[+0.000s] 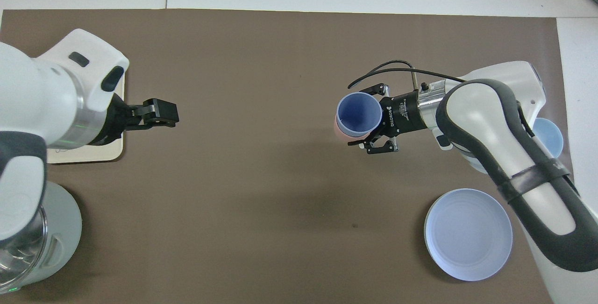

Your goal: Place cup on tray

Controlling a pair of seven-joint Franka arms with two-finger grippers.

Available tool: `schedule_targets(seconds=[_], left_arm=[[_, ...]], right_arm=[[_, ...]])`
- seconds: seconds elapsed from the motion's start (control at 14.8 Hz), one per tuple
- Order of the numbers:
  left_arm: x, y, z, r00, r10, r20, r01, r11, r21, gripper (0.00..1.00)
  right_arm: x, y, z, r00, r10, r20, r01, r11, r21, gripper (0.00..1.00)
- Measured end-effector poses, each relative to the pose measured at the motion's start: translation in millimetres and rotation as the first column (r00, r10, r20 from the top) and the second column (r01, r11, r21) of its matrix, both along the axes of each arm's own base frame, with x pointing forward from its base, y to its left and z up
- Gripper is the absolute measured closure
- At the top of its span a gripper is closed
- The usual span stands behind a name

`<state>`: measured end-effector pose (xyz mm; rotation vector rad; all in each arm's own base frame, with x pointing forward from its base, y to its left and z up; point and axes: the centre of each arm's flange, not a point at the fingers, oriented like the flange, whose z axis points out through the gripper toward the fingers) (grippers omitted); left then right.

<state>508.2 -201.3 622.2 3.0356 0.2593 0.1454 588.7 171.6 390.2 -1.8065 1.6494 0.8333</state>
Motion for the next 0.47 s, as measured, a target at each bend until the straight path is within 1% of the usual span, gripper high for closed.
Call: schedule_targets(seconds=[0.2,0.34,0.47], left_arm=[[-19.1,-59.5,-4.8,0.991,0.116,0.059,-0.111,0.990,-0.085,0.00],[-30.2,-89.7,-3.8,0.980,0.178,0.088,-0.164,0.976,-0.144,0.00],[-39.1,-112.3,-2.0,0.971,0.213,0.107,-0.189,0.963,-0.193,0.00]], right_arm=[[-6.5,36.6,9.6,1.000,-0.023,0.012,0.023,0.999,-0.023,0.23],[-11.3,67.0,12.7,0.998,-0.060,0.031,0.061,0.997,-0.045,0.23],[-17.9,94.9,16.7,0.994,-0.094,0.046,0.097,0.994,-0.059,0.23]])
